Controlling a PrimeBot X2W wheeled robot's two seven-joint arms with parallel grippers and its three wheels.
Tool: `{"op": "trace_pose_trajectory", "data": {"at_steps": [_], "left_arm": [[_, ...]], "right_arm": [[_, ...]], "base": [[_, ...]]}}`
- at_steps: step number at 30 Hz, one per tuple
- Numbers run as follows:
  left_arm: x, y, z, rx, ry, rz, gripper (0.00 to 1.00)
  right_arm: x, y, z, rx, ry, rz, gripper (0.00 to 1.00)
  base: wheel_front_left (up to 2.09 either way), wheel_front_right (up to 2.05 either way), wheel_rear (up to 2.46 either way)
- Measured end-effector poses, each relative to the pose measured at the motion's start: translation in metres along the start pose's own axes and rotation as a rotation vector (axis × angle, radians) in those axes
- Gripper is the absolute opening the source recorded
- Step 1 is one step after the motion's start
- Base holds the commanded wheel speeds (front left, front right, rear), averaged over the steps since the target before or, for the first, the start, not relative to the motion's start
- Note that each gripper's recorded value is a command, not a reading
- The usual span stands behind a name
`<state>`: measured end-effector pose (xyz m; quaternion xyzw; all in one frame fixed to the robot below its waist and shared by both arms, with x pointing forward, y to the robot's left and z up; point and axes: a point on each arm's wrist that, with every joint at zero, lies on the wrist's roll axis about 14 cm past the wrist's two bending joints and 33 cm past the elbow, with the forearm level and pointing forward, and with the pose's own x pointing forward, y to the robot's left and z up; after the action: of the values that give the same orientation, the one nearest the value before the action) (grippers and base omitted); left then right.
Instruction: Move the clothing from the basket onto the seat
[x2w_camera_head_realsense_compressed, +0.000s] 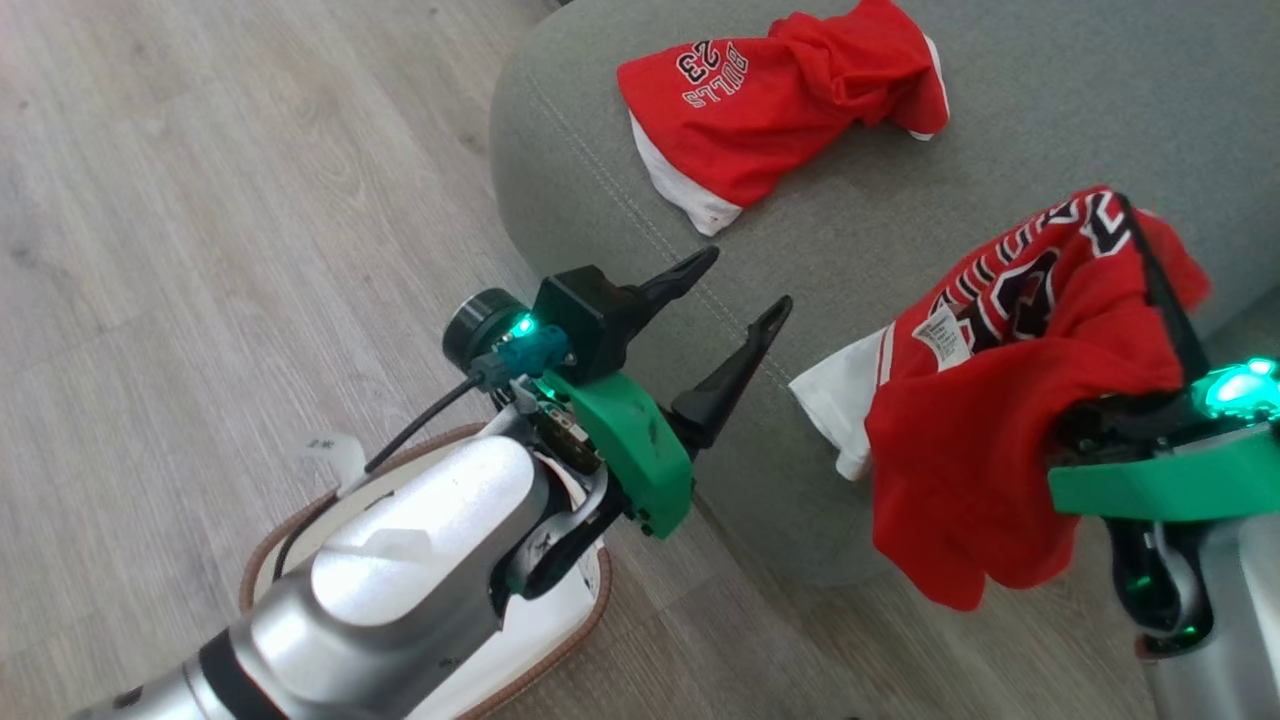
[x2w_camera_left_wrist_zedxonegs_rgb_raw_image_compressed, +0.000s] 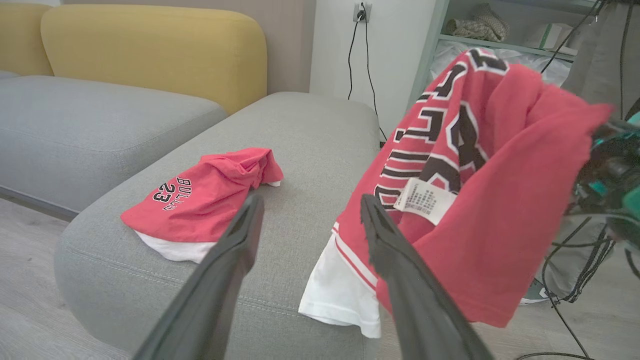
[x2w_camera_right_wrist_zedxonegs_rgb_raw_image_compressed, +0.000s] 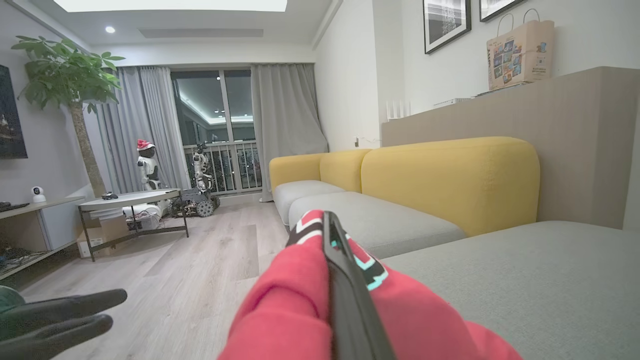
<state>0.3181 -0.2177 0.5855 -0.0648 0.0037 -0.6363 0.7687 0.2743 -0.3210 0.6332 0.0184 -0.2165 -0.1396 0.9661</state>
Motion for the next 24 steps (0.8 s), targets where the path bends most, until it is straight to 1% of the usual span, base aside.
{"op": "trace_pose_trajectory", "data": {"at_steps": [7,10,13,18,21,24], "left_arm": [[0.001,0.005,-0.009,-0.017,0.011,-0.003,1.00],[0.001,0.008,-0.013,-0.025,0.018,0.002,1.00],[0.001,0.012,-0.017,-0.035,0.021,0.007,1.00],[0.000,0.021,-0.023,-0.058,0.029,0.017,1.00],[0.000,0.030,-0.026,-0.068,0.032,0.024,1.00],[-0.002,0.042,-0.031,-0.068,0.042,0.035,1.00]], "right_arm": [[0.005,0.001,0.005,-0.018,-0.014,0.010,0.00],[0.012,0.003,0.010,-0.058,-0.021,0.042,0.00],[0.031,0.003,0.022,-0.107,-0.056,0.078,0.00],[0.074,-0.001,0.045,-0.181,-0.110,0.127,0.00],[0.099,-0.013,0.050,-0.211,-0.110,0.120,0.00],[0.121,-0.030,0.049,-0.228,-0.094,0.090,0.00]], "base": [[0.00,0.00,0.00],[0.00,0.00,0.00],[0.00,0.00,0.00],[0.00,0.00,0.00],[0.00,0.00,0.00],[0.00,0.00,0.00]]}}
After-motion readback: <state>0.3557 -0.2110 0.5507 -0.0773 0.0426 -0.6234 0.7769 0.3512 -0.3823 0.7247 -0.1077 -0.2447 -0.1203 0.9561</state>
